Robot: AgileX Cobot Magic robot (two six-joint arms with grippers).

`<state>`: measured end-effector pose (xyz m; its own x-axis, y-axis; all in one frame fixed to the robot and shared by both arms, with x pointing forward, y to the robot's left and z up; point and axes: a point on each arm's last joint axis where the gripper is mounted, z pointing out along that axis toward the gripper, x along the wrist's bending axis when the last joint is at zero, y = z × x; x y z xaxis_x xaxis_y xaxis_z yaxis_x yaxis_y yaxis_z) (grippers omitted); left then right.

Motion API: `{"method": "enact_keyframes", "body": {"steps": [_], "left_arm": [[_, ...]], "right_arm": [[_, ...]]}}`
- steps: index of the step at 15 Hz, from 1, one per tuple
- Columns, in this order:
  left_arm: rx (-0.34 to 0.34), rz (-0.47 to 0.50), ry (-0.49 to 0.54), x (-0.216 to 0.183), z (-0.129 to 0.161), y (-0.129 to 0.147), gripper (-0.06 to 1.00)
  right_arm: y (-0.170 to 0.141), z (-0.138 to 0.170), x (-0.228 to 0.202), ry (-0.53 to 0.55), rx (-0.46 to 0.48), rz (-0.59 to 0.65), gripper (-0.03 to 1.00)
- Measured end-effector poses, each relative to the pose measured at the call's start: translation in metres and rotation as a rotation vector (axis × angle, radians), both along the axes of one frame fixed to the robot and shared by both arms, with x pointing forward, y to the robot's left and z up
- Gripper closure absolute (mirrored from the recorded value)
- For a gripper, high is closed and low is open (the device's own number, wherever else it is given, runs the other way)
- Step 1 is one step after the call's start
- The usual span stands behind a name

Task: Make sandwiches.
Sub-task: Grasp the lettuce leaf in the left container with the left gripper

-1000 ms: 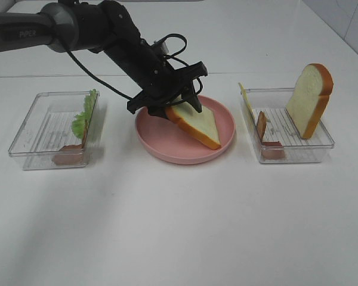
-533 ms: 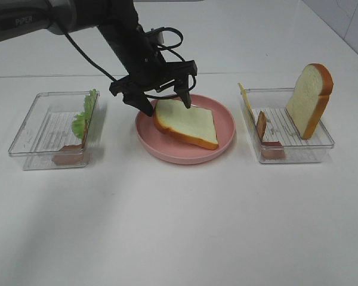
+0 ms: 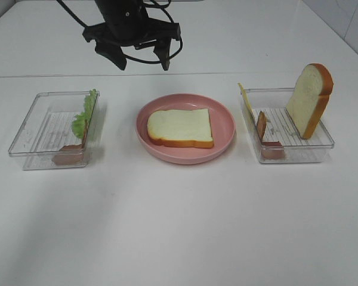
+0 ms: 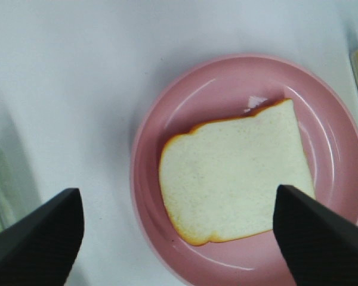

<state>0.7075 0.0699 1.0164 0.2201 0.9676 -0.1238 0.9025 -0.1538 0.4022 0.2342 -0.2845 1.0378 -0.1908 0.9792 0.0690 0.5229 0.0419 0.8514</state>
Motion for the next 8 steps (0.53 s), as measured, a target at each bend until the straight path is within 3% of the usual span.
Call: {"method": "enact_keyframes", "body": {"steps": [1, 3, 4, 7, 8], "left_arm": [[0.033, 0.000, -0.033, -0.001, 0.010, 0.006, 0.15], [0.112, 0.052, -0.046, -0.005, 0.028, 0.044, 0.15], [0.119, 0.070, -0.047, -0.006, 0.033, 0.055, 0.15], [0.161, 0.178, 0.012, -0.003, 0.031, 0.125, 0.15], [0.152, 0.176, 0.031, -0.002, 0.026, 0.127, 0.15]], "right_arm": [[0.000, 0.000, 0.000, 0.000, 0.000, 0.000, 0.11], [0.000, 0.000, 0.000, 0.000, 0.000, 0.000, 0.11], [0.000, 0.000, 0.000, 0.000, 0.000, 0.000, 0.11], [0.000, 0.000, 0.000, 0.000, 0.000, 0.000, 0.11], [0.000, 0.000, 0.000, 0.000, 0.000, 0.000, 0.11]]}}
